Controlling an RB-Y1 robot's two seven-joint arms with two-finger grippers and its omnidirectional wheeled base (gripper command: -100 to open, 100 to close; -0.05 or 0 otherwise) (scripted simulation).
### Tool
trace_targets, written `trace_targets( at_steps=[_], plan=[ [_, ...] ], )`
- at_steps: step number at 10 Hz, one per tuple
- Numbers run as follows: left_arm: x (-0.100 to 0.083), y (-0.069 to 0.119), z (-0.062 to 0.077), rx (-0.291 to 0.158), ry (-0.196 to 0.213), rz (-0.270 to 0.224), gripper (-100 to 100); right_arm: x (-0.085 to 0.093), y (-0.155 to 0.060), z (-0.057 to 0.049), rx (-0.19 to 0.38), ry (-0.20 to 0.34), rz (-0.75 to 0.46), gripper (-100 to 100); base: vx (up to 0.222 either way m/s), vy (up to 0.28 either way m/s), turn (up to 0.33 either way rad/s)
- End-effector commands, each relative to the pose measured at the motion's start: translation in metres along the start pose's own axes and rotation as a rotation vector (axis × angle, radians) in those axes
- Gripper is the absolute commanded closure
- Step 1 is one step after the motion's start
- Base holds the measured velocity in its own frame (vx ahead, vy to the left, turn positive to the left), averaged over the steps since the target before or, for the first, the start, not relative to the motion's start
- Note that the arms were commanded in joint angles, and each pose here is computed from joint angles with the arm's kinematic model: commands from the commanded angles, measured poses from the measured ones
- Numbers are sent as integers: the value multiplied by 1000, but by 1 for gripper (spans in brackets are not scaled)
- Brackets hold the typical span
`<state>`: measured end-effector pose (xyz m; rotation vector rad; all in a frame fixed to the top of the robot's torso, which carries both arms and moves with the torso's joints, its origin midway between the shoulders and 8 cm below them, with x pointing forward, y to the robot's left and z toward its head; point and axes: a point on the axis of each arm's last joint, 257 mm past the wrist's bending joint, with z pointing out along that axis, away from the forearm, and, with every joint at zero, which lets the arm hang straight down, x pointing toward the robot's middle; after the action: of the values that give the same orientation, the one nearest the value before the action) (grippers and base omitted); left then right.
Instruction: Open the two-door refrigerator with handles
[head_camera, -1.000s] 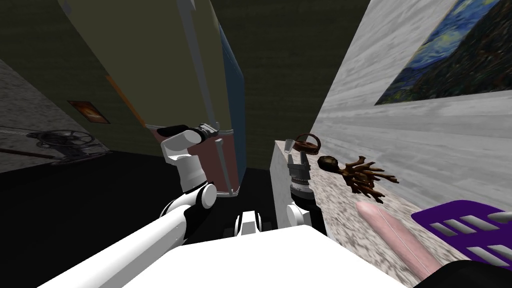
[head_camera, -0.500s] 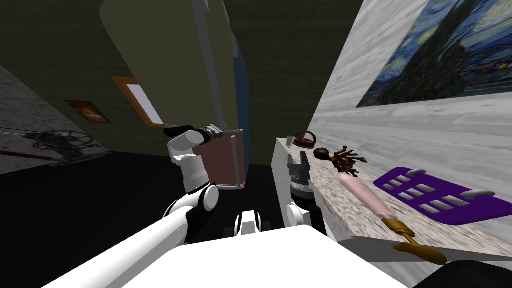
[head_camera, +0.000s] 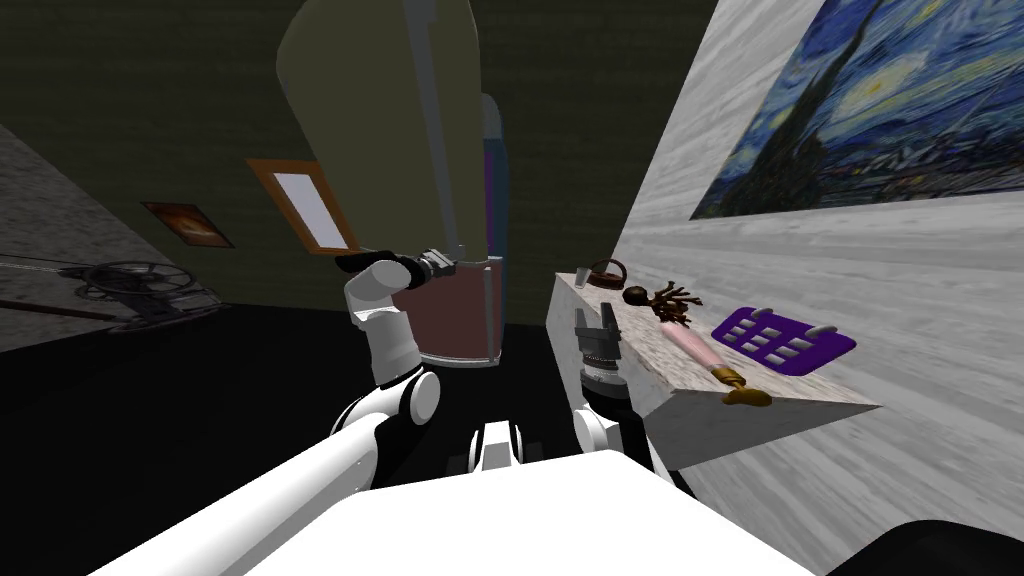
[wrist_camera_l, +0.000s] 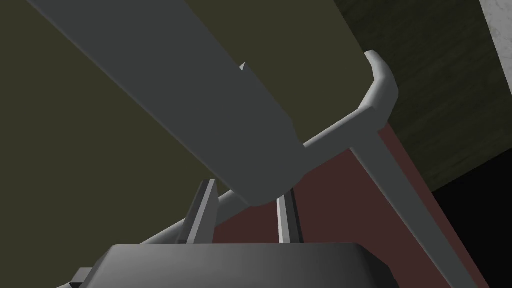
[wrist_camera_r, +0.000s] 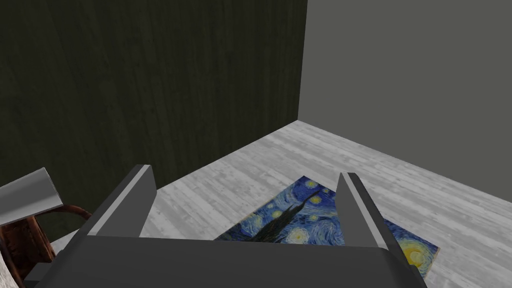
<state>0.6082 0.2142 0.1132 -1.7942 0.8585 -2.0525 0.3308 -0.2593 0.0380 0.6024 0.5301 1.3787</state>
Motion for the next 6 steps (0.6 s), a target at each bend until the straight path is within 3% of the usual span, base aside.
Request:
trace_targets(
  at_steps=[1, 2, 4, 6],
  plan=[
    [23, 10, -3, -29, 58, 6, 100, 0, 0, 0, 0, 0, 0, 0, -303, 262, -2],
    [11, 10, -1, -25, 34, 0, 100, 0, 0, 0, 0, 0, 0, 0, -132, 132, -29],
    [24, 28, -5, -86, 74, -10, 100, 0, 0, 0, 0, 0, 0, 0, -94, 217, -52],
    [31, 34, -8, -111, 97, -12, 100, 0, 0, 0, 0, 0, 0, 0, -148, 280, -45]
  ],
)
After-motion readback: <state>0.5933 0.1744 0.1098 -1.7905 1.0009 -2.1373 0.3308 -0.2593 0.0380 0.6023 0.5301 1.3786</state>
